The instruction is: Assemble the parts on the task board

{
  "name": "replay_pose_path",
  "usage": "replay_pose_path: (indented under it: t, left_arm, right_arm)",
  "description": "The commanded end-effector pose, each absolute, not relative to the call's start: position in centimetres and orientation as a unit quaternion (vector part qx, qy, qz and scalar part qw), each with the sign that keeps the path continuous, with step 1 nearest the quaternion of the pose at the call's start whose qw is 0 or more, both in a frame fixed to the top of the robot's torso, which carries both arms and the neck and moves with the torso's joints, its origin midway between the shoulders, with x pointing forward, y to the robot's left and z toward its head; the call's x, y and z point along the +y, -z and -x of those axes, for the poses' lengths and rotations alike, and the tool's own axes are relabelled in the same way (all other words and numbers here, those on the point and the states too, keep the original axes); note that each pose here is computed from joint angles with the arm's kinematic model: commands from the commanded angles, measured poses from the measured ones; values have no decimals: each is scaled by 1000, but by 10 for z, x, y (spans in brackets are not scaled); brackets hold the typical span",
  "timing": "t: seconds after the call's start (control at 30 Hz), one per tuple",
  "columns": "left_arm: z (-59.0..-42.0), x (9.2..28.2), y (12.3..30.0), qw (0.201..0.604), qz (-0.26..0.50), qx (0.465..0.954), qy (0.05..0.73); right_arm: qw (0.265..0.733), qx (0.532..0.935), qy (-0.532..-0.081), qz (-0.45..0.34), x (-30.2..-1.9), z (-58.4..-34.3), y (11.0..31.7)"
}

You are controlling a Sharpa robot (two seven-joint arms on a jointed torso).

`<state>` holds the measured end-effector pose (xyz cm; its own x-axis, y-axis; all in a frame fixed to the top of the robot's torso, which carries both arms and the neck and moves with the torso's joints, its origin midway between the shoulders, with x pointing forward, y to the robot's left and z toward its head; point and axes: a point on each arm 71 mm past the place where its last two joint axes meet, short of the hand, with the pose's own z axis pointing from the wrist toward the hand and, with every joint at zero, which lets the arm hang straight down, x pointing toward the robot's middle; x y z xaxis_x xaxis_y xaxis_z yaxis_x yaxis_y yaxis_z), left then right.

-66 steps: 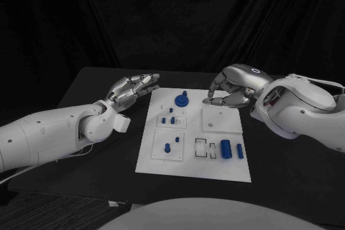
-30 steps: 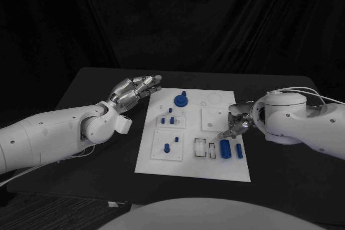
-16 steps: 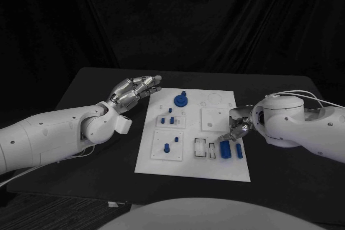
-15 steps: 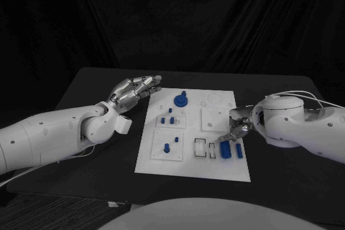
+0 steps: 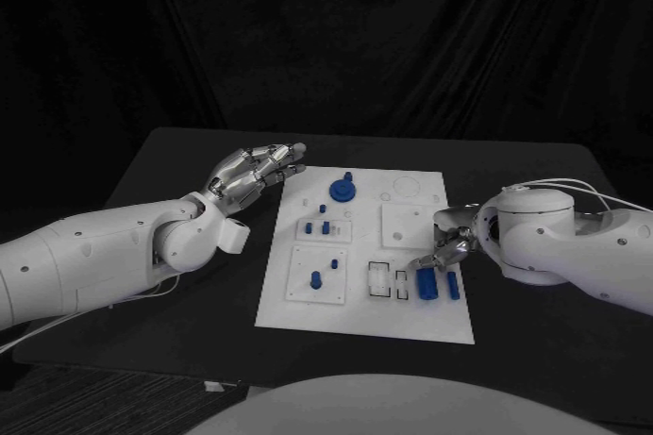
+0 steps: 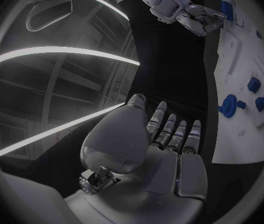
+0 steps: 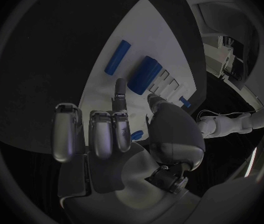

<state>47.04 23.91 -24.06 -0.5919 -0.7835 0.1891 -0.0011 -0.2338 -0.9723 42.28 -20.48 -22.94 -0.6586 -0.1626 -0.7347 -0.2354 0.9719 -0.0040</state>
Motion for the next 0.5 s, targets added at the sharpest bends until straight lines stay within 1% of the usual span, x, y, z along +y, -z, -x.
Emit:
replay_pose_path:
  t: [0.03,0.5]
  left_arm:
    - [-470,238,239,277,352,540,712]
    - [-470,238,241,274,354,545,709]
  right_arm:
    - [405,908,-50,91,-205,-422,231]
    - [393,914,-53,89,-204,-418,241]
